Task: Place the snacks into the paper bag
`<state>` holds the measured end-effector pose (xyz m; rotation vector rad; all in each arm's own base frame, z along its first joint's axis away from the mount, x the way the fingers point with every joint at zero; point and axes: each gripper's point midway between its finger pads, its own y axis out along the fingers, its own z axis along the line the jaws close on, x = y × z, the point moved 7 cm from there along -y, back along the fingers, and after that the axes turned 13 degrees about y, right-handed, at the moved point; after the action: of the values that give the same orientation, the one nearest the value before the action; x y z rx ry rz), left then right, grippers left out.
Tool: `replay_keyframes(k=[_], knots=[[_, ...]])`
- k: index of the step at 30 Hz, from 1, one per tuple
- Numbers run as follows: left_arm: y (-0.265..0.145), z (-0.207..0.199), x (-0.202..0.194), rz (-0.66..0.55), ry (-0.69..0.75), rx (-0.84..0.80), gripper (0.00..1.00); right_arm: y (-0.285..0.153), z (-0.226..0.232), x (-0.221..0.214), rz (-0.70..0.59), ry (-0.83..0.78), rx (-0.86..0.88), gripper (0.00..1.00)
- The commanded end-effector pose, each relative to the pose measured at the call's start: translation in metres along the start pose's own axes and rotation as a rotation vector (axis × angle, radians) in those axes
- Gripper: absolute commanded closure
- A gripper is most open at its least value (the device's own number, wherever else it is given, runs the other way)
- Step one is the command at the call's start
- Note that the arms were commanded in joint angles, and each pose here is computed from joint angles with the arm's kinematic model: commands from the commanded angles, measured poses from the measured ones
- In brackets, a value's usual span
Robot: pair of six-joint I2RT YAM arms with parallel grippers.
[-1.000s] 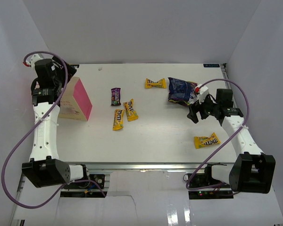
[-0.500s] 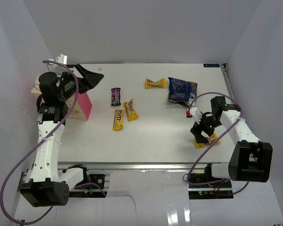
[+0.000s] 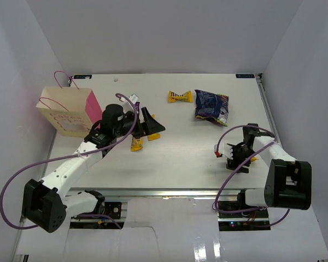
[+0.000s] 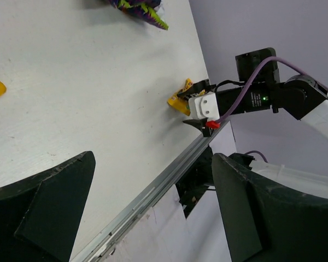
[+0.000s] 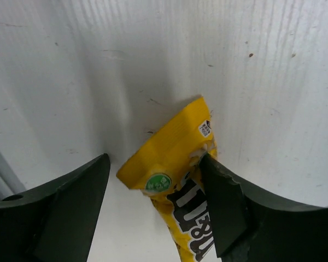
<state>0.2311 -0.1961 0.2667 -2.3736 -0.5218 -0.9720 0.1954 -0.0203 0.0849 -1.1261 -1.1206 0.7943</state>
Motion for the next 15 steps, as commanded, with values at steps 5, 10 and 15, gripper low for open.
replay_keyframes(k=[5,10,15], knots=[[0.037,-0.017,-0.018,-0.011,-0.050,-0.076,0.02,0.009,-0.001,0.008,-0.100,0.098,-0.011,0.56],[0.059,-0.023,-0.028,0.025,-0.094,-0.118,0.03,-0.018,-0.013,0.044,-0.309,0.212,0.014,0.79],[0.084,-0.025,-0.032,0.083,-0.127,-0.138,0.03,-0.044,-0.011,0.088,-0.588,0.352,0.159,0.84]])
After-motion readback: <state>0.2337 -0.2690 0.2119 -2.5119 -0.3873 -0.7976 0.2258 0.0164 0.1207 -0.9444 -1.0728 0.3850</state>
